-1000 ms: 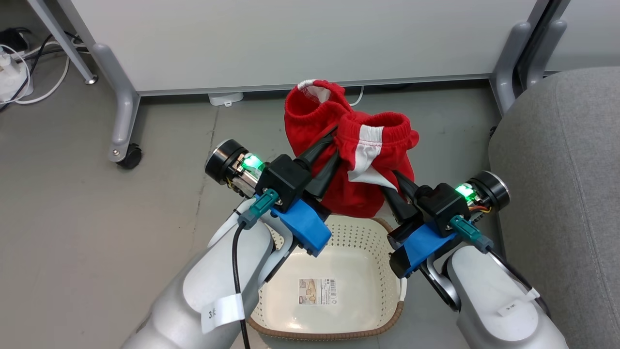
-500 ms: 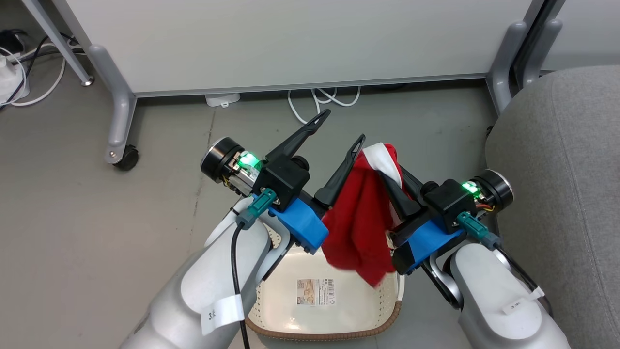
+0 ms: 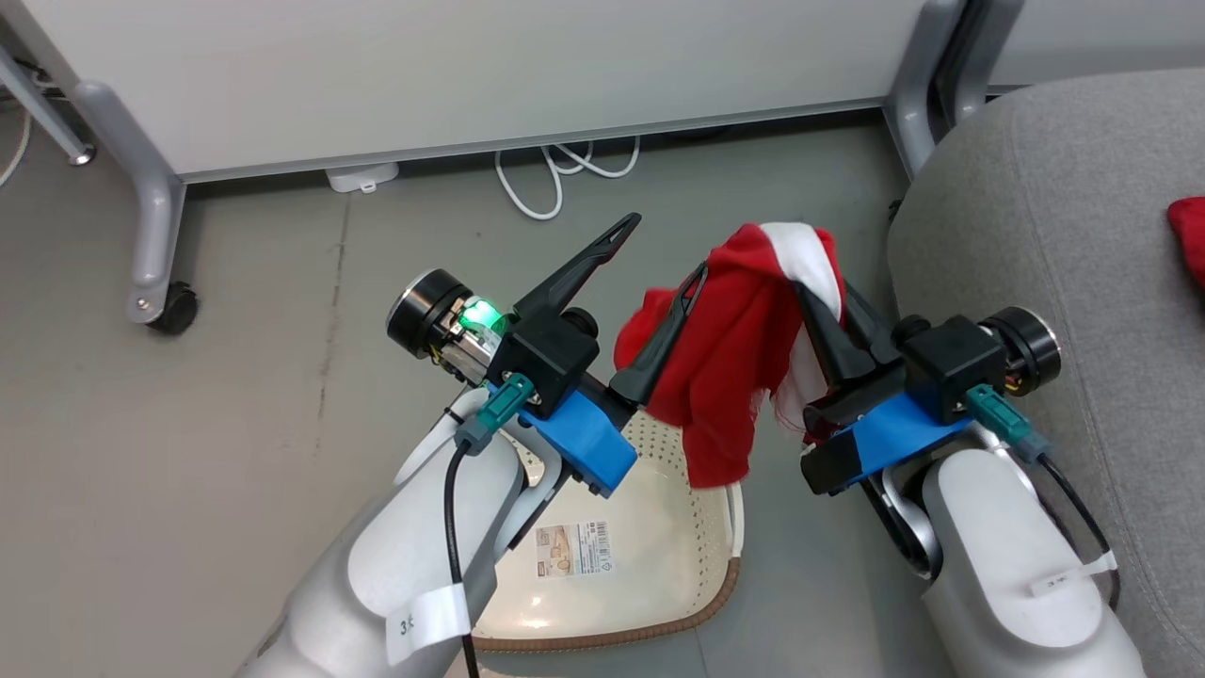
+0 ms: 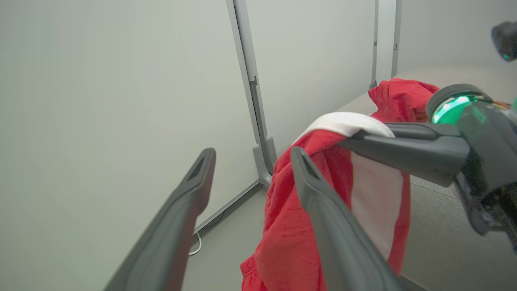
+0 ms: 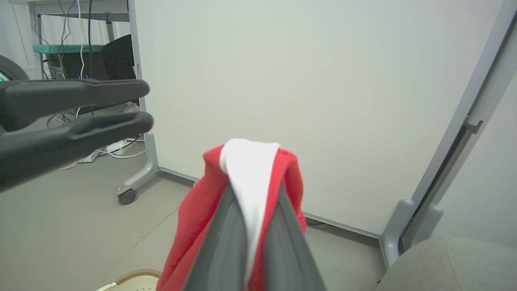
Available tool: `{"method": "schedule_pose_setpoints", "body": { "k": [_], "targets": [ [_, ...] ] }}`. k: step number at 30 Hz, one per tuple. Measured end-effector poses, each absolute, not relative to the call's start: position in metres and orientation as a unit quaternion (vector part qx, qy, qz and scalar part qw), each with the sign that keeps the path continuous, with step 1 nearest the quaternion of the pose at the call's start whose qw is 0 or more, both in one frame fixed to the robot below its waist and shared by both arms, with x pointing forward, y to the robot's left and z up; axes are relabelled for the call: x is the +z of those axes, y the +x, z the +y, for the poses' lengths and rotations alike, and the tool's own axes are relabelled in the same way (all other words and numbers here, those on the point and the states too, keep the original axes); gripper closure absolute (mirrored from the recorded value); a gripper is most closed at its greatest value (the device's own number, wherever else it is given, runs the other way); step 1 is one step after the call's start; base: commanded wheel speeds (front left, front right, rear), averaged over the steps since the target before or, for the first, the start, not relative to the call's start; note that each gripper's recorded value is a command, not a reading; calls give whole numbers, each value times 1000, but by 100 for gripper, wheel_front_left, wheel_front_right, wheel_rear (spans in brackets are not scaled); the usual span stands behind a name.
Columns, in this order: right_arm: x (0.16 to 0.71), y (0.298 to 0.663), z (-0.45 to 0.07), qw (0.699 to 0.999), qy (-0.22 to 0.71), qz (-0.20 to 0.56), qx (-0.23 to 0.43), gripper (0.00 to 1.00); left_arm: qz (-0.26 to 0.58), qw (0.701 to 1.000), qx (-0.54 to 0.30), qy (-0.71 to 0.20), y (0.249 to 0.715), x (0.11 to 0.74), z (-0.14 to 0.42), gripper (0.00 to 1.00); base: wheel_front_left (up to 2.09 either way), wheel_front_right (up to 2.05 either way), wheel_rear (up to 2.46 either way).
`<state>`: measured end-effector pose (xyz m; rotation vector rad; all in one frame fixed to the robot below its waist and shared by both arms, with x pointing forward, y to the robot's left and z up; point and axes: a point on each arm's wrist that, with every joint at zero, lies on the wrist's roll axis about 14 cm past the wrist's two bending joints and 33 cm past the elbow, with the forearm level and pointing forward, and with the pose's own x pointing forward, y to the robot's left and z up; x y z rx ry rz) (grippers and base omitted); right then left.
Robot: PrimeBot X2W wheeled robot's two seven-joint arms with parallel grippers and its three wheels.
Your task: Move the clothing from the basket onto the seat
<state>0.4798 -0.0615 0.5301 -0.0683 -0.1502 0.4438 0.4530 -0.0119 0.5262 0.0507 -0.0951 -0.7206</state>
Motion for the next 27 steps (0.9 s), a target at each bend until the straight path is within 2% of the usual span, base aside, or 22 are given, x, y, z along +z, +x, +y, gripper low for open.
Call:
{"method": "schedule_pose_setpoints", "body": {
  "k": [12,27],
  "targets": [
    [534,486,-154,991,-33,-85,95,100,-25,910,-414,2,454,498,-58,0,0,0,0],
    [511,441,-257,997,-48,-44,-50,100,-8,862,-506,-25,434,478,-123,0,0,0,0]
  ]
}}
